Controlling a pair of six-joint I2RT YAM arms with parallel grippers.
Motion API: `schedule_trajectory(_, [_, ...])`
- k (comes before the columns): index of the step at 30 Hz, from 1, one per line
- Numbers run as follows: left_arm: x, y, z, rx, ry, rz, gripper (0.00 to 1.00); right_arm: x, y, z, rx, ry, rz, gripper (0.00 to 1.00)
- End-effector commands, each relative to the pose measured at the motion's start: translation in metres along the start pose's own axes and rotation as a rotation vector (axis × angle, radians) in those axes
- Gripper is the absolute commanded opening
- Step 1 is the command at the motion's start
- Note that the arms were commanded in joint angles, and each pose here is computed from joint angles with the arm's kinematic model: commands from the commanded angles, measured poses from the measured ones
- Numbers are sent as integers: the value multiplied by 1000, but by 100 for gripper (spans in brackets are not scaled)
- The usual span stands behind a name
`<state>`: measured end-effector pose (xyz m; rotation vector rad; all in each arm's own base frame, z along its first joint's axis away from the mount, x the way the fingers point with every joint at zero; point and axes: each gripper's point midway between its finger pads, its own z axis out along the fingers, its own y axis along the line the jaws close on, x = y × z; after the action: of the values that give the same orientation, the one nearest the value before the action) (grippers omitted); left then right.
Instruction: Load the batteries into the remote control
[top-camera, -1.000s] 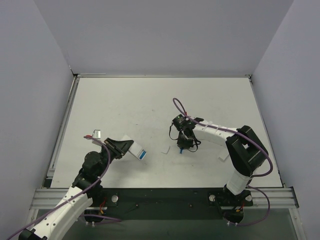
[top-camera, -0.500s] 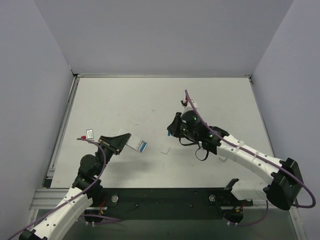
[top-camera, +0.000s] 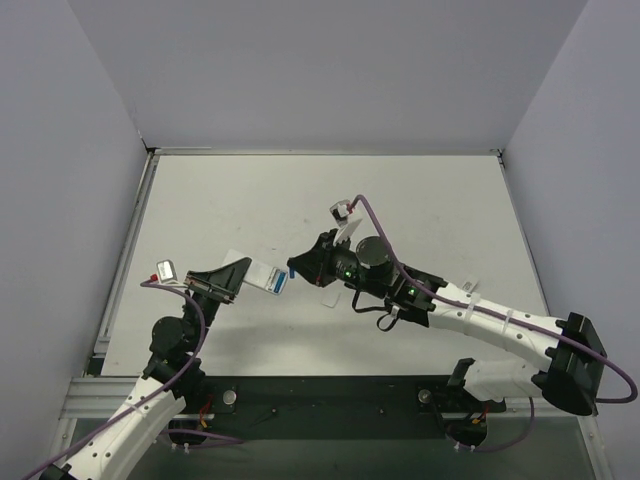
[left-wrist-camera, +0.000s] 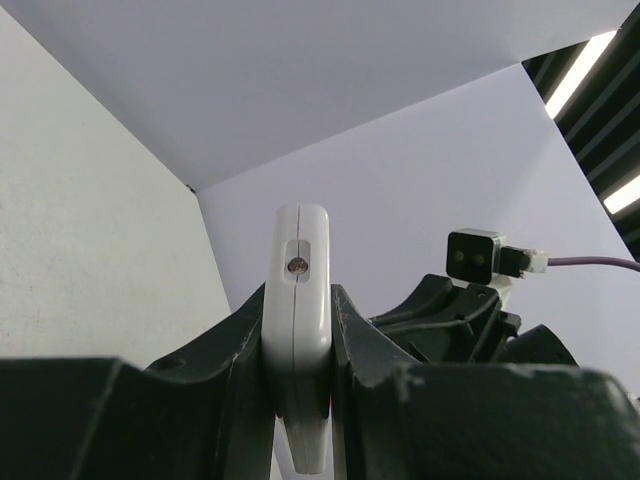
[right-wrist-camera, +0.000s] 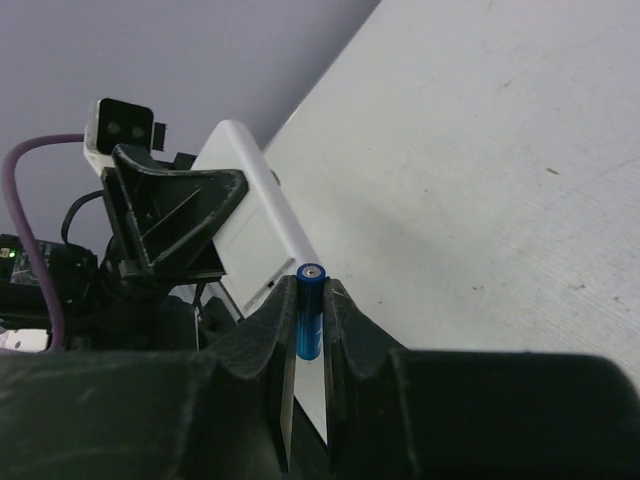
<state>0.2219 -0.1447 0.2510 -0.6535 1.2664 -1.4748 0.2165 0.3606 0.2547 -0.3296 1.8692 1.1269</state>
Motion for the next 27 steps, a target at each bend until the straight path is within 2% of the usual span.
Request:
schedule_trajectory(1, [0, 42, -11, -45, -35, 43, 0, -38, 44, 1, -60, -174, -62, 0])
schedule_trajectory(7, [-2, 32, -8, -3, -47, 85, 0, -32, 43, 10, 45, -230, -154, 0])
schedule_trajectory(11, [-4, 29, -7, 0, -52, 112, 0, -46, 43, 11, 106, -286, -148, 0])
schedule_trajectory(19, [-8, 23, -10, 46, -80, 154, 0, -38, 35, 20, 182, -225, -88, 0])
schedule_trajectory(27, [-15, 13, -12, 97, -125, 227, 0, -35, 47, 25, 133, -201, -73, 0])
